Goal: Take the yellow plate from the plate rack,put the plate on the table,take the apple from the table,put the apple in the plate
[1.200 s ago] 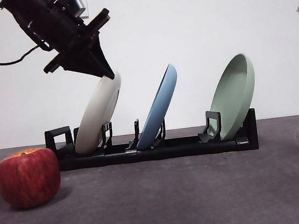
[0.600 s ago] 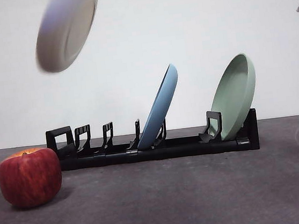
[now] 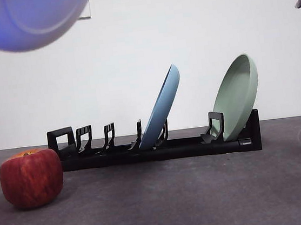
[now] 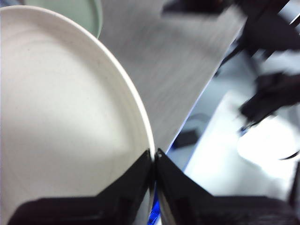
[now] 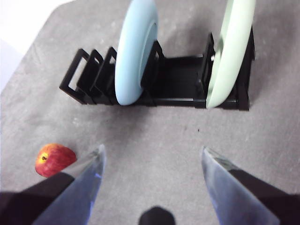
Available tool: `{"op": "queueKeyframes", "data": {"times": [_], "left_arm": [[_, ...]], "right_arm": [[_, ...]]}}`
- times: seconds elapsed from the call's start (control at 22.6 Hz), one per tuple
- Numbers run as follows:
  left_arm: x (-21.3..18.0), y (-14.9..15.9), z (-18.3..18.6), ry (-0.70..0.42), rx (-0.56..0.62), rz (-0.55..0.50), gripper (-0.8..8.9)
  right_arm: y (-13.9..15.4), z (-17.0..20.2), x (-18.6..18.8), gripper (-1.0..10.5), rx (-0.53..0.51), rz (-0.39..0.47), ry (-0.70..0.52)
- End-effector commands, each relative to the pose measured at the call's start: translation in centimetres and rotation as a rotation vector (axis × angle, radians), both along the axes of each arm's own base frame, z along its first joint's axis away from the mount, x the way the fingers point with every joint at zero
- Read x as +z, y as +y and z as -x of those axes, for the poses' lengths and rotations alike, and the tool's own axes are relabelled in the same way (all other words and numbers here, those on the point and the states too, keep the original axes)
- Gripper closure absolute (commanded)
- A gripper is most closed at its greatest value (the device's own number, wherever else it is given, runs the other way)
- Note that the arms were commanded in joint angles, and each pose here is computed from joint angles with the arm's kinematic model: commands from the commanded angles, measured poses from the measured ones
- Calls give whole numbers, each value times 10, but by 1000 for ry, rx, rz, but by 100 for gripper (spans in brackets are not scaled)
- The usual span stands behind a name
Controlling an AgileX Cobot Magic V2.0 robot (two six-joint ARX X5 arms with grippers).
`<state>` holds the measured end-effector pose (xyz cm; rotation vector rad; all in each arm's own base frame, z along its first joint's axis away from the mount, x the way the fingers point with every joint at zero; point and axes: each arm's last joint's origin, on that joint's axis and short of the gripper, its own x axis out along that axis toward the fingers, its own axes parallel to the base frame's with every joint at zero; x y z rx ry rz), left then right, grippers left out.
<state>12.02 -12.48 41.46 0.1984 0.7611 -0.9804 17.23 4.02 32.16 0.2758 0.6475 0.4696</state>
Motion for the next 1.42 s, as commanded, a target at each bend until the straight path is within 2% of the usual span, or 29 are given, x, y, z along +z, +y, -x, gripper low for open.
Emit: {"op": "queueKeyframes", "data": {"times": [0.04, 0.31, 0.44, 0.62, 0.89, 1.24, 1.37, 1.42], "left_arm": [[-9, -23, 2, -28, -51, -90, 822], [-62, -119, -10, -41, -137, -291, 822], [-108, -163, -17, -9, -167, -429, 822], [-170, -203, -32, 1, -158, -558, 822], [-216, -224, -43, -15, -131, -634, 822], [-230, -227, -39, 41, -171, -667, 798], [-227, -225, -39, 49, -169, -664, 591], [-225, -224, -40, 47, -164, -661, 548]], "right_arm": [[-1, 1, 10, 600, 1, 0, -42], [-1, 4, 37, 600, 0, -14, -125], [-2, 7, 51, 600, 0, -21, -168], [-2, 11, 63, 600, 0, -28, -209], [-3, 12, 65, 600, 0, -29, -216], [-3, 12, 65, 599, 2, -23, -222], [-3, 12, 65, 599, 3, -23, -222], [-3, 12, 65, 599, 3, -23, -222]]}}
